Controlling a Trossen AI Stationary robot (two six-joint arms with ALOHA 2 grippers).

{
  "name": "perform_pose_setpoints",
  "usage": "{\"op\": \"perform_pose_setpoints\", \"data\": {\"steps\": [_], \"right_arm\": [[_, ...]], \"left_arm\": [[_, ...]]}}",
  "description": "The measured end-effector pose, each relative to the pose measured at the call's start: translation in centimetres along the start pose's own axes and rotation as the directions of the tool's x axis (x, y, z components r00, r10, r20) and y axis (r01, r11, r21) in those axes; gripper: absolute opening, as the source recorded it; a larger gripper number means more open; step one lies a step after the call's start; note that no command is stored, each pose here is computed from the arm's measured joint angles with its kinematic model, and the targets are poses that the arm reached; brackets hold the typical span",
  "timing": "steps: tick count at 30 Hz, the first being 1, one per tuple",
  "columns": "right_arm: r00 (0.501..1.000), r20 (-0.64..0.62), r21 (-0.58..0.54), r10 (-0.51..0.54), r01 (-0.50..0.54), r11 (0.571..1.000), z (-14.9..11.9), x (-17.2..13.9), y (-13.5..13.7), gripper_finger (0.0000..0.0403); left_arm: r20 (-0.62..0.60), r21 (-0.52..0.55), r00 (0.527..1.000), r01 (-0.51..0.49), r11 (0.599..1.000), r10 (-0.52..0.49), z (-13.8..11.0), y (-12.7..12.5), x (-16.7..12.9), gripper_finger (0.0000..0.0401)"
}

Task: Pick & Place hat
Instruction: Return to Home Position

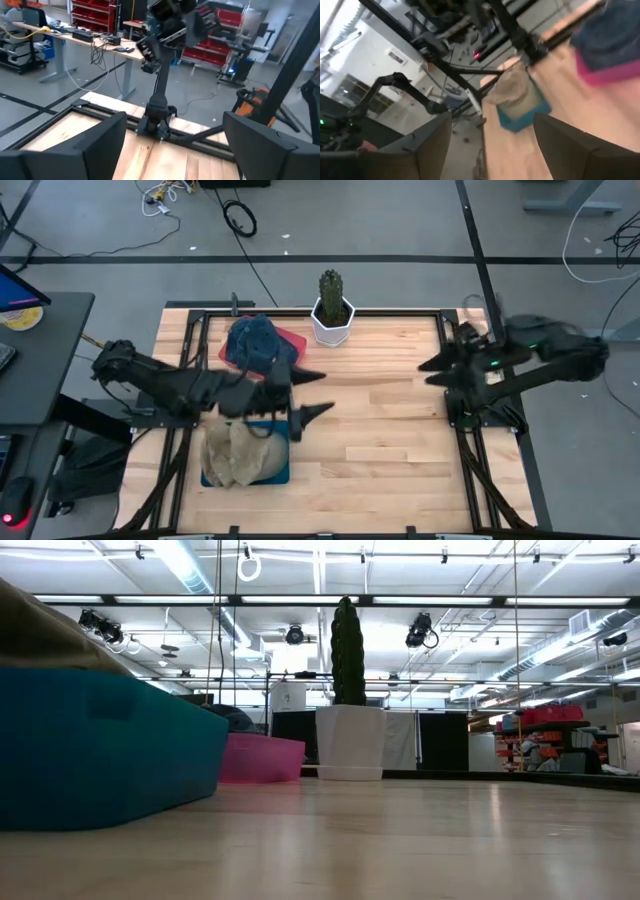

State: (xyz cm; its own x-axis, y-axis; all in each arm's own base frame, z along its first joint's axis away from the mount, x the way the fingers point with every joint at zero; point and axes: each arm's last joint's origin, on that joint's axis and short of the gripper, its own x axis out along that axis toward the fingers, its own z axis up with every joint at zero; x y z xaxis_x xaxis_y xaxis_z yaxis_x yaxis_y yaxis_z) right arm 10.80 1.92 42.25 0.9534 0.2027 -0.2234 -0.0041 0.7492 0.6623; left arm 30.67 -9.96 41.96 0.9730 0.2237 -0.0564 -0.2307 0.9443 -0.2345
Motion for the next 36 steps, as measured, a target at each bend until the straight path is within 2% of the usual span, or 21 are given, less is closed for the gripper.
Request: {"op": "perform_pose_setpoints", "data": {"steps": [4, 8, 11, 15, 17, 27, 34, 36], "right_arm": [[0.999, 0.035, -0.077, -0.03, 0.033, 0.996, 1.2, -2.5, 1.1, 0.0283], [0.998, 0.038, -0.087, -0.057, 0.06, 0.994, 1.1, -4.3, 1.0, 0.0283], [0.997, 0.047, -0.084, -0.063, 0.066, 0.994, 0.9, -5.1, 0.8, 0.0283], [0.996, 0.049, -0.076, -0.078, 0.081, 0.994, 0.5, -5.4, 0.5, 0.0283], [0.996, 0.045, -0.063, -0.082, 0.085, 0.994, 0.3, -5.3, 0.3, 0.0283], [0.995, 0.022, -0.002, -0.1, 0.1, 0.995, -0.1, -4.7, -0.2, 0.0283], [0.996, 0.014, 0.036, -0.091, 0.09, 0.995, -0.2, -4.7, -0.1, 0.0283], [0.996, 0.014, 0.036, -0.091, 0.09, 0.995, -0.2, -4.7, -0.1, 0.0283]], "left_arm": [[0.022, -0.022, 0.999, 0.05, 0.998, -0.05, 0.8, 2.0, 1.6, 0.0297], [0.056, -0.007, 0.993, 0.105, 0.994, -0.104, 1.2, 3.2, 3.1, 0.0236], [0.068, -0.002, 0.988, 0.136, 0.991, -0.136, 1.5, 4.0, 3.7, 0.0167], [0.048, 0.047, 0.985, 0.165, 0.985, -0.167, 1.2, 4.7, 4.5, 0.0048], [0.053, 0.046, 0.981, 0.186, 0.981, -0.189, 1.3, 5.1, 4.6, 0.0015], [0.042, 0.112, 0.981, 0.183, 0.977, -0.189, 0.8, 5.4, 4.6, 0.0004], [0.105, 0.183, 0.972, 0.19, 0.965, -0.211, 3.3, 5.6, 1.5, 0.0003], [0.12, 0.187, 0.971, 0.181, 0.966, -0.205, 3.2, 6.3, 0.6, 0.0003]]}}
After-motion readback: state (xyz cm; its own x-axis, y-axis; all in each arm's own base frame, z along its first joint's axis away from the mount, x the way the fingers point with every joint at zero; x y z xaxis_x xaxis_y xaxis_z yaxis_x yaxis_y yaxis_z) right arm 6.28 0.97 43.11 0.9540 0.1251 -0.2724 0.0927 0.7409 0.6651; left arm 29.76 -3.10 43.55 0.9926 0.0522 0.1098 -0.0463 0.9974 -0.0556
